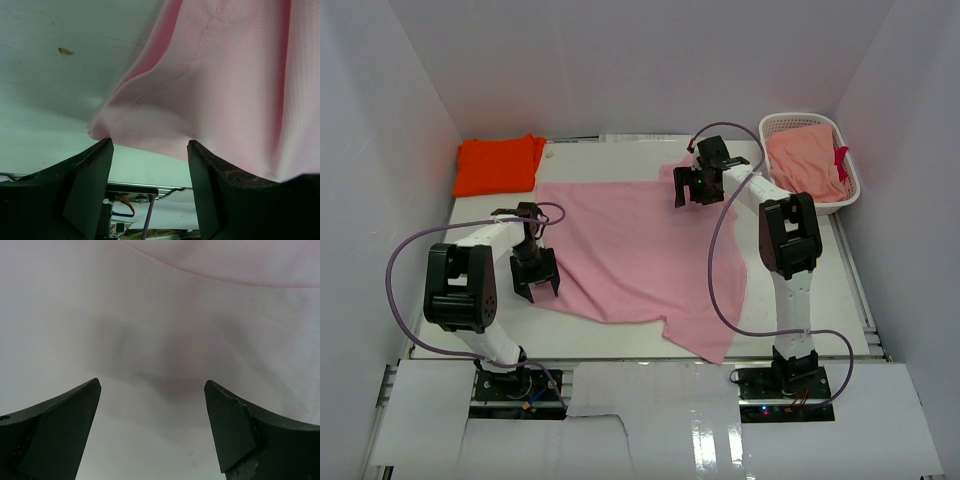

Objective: Fold and stack the t-shirts
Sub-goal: Flatten out the tshirt

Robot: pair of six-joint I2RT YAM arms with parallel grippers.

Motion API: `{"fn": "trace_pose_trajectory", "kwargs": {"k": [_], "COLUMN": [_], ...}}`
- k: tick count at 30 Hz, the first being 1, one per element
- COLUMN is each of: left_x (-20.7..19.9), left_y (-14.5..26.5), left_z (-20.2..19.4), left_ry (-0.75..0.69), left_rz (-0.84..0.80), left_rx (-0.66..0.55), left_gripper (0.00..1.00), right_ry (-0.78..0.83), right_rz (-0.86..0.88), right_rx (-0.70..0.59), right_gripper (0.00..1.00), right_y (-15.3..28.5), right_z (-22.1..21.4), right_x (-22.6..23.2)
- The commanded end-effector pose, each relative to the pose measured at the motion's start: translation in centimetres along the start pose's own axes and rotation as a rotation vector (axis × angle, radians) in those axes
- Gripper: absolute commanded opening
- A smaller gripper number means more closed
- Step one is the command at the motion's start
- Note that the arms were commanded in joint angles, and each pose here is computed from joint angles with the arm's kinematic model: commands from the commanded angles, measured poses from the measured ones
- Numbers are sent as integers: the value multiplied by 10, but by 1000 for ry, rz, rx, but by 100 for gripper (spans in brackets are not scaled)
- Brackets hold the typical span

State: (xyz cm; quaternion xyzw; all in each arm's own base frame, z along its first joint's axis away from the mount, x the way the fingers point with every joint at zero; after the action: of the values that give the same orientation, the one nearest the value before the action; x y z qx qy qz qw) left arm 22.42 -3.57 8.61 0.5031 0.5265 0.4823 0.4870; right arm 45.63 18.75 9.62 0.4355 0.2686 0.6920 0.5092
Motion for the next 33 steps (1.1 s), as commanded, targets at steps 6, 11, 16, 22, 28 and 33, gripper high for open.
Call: {"fn": "trace_pose_trajectory", "kwargs": {"k": [6,11,16,22,28,33], "left_x": [2,7,8,9,8,8], "left_y": [1,-1,-3,-4,-3,2], "left_z": [7,5,4,3,9,9], "left_ry": [9,17,20,22,23,28], "left_rz": [16,62,72,74,77,71], "left_rx": [-23,-19,-14,-9,-13,-49], "left_gripper": [72,72,72,72,71,70], "right_ry": [17,13,4,6,2,-1], "right_rz": [-29,-47,-58,-71,-56,-51], "right_rx": [-4,6,0,-3,3,10], "right_gripper": [90,90,90,90,90,90], "right_y": [-12,-23,-29,-37,-43,-44], "right_z": [12,14,24,34,37,35], "right_x": [-5,-12,-20,-28,-27,-28]}}
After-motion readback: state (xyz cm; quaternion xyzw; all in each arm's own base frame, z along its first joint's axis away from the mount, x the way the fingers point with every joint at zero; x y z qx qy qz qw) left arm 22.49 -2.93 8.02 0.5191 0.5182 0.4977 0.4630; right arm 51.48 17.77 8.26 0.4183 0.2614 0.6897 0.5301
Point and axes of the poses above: each gripper's point midway between its finger pads, its own y axis back along the fingers, its own x axis along the line the jaws close on, z = x × y, the point moved 6 cm from there along y, back along the fingers, and after that the axes turned 14 degrees about -y, right-handed, at the moved point
